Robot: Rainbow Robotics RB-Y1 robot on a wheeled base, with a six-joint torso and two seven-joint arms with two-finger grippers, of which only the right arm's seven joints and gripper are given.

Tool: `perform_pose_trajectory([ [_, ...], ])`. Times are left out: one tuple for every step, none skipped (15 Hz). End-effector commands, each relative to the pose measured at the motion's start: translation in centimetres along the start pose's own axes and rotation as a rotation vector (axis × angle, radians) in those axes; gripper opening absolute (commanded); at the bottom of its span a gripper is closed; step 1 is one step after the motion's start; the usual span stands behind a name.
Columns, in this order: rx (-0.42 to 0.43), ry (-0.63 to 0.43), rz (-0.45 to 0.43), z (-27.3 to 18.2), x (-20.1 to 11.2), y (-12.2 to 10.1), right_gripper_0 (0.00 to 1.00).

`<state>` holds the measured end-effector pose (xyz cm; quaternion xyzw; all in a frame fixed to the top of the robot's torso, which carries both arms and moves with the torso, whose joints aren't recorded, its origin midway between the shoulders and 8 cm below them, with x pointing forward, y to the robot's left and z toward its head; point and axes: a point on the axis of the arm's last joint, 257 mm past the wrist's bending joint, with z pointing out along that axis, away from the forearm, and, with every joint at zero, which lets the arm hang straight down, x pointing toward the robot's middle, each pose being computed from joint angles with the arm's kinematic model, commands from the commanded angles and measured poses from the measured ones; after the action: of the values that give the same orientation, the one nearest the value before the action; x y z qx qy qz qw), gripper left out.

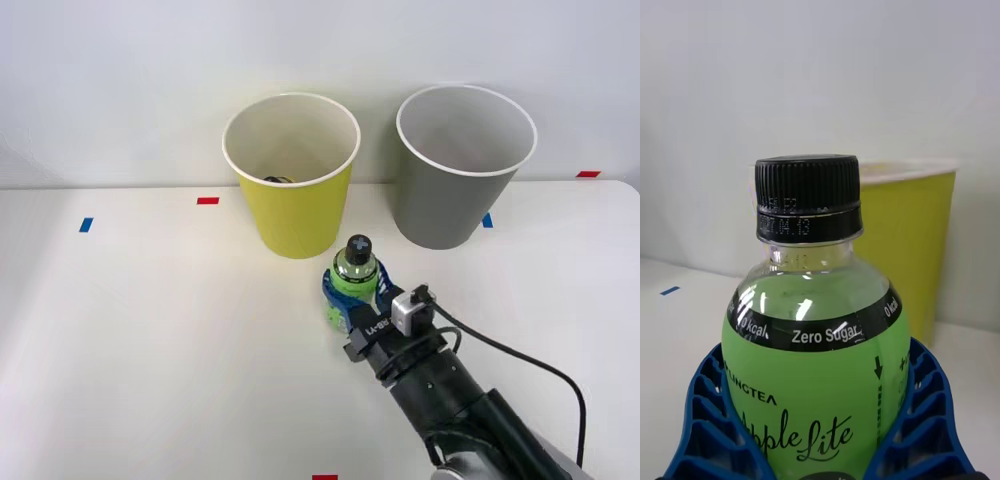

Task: Put cans in the gray bin, plastic bottles in the light green bin

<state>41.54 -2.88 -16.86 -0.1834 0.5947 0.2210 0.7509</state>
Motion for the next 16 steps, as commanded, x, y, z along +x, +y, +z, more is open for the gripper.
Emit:
perform_pose_trajectory([
  [-0.053, 0.027, 0.027, -1.0, -4.4, 0.7, 0.0],
  [-0.062, 0.019, 0.033, -0.8, -5.7, 0.8, 0.0],
  [-0.069, 0.008, 0.047, -0.5, -7.1, 0.9, 0.0],
  [-0.076, -0.006, 0.058, -0.2, -8.4, 1.0, 0.0],
  [-0.078, -0.026, 0.071, -0.1, -9.5, 1.1, 0.0],
  [-0.088, -0.065, 0.098, 0.4, -11.3, 1.6, 0.0],
  [-0.106, -0.107, 0.151, 1.0, -13.3, 2.2, 0.0],
  [-0.119, -0.139, 0.176, 1.6, -14.7, 2.5, 0.0],
  [-0.142, -0.183, 0.196, 2.6, -16.7, 3.0, 0.0],
  [-0.16, -0.2, 0.208, 3.6, -18.1, 3.3, 0.0],
  [-0.17, -0.209, 0.197, 4.5, -19.2, 3.3, 0.0],
  [-0.174, -0.202, 0.177, 5.6, -20.1, 2.9, 0.0],
  [-0.181, -0.191, 0.16, 6.4, -20.9, 2.6, 0.0],
  [-0.191, -0.171, 0.151, 7.2, -21.4, 2.6, 0.0],
  [-0.197, -0.159, 0.147, 8.1, -21.7, 2.5, 0.0],
  [-0.194, -0.171, 0.157, 9.0, -21.9, 2.3, 0.0],
])
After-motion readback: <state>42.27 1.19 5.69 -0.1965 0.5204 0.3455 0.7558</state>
